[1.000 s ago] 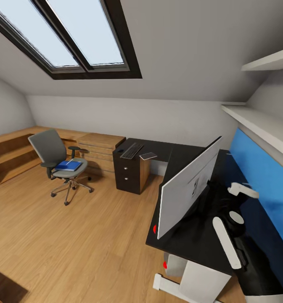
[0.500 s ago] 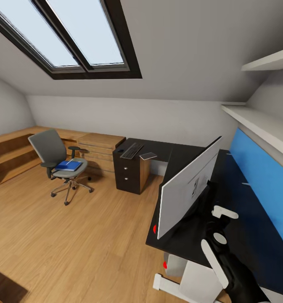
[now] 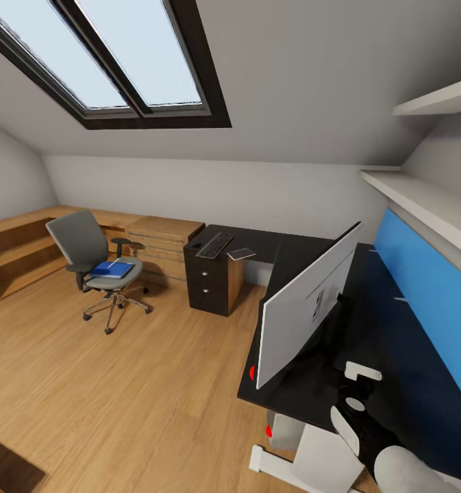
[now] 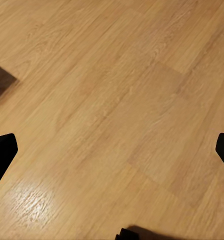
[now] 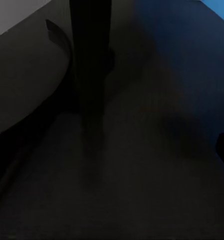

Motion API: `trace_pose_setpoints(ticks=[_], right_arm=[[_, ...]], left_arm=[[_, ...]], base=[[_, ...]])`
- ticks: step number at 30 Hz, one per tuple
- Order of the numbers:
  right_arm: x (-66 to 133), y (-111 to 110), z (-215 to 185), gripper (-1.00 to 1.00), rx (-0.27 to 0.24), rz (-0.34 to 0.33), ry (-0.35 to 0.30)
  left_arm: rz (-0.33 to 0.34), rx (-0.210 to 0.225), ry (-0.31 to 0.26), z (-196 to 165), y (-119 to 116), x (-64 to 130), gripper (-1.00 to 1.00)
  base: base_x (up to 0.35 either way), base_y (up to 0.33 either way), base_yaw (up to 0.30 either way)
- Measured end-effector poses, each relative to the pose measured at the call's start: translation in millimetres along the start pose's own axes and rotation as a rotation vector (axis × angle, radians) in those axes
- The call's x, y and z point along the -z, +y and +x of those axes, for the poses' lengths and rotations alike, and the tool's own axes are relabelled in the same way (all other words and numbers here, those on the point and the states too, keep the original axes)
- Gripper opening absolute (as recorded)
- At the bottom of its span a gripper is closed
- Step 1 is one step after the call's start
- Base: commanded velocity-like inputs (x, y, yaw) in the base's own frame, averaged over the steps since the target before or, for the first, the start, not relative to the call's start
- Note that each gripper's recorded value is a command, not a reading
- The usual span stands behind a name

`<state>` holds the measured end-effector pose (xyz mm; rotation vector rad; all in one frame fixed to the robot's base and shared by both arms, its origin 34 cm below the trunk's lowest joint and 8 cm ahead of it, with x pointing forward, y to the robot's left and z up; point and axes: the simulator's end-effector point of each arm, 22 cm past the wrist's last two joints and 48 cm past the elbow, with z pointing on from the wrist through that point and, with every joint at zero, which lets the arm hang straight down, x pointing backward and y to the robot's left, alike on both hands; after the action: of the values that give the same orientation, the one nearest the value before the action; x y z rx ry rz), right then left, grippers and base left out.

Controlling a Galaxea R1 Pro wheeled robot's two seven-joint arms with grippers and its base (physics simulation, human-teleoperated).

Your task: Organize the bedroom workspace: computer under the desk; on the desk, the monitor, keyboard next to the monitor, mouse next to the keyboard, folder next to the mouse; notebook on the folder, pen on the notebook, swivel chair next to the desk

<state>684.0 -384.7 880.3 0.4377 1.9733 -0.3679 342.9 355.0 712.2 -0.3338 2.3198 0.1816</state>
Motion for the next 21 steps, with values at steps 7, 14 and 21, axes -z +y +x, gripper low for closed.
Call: trace_pose_setpoints(ticks=[7, 14, 21], right_arm=[[-16.2, 2, 0, 1.00, 0.025, -0.006, 0.057], [-16.7, 5, -3, 1.00, 0.025, -0.010, 0.055], [-13.9, 14, -5, 1.00, 0.013, -0.021, 0.041]], left_arm=[[0.001, 0.001, 0.000, 0, -1, 0.2, 1.00], [0.001, 0.002, -0.002, -1, -1, 0.0, 1.00], [-0.001, 0.004, -0.026, -7, 0, -0.5, 1.00]], base=[[0.000, 0.000, 0.000], [0.000, 0.000, 0.000], [0.000, 0.000, 0.000]])
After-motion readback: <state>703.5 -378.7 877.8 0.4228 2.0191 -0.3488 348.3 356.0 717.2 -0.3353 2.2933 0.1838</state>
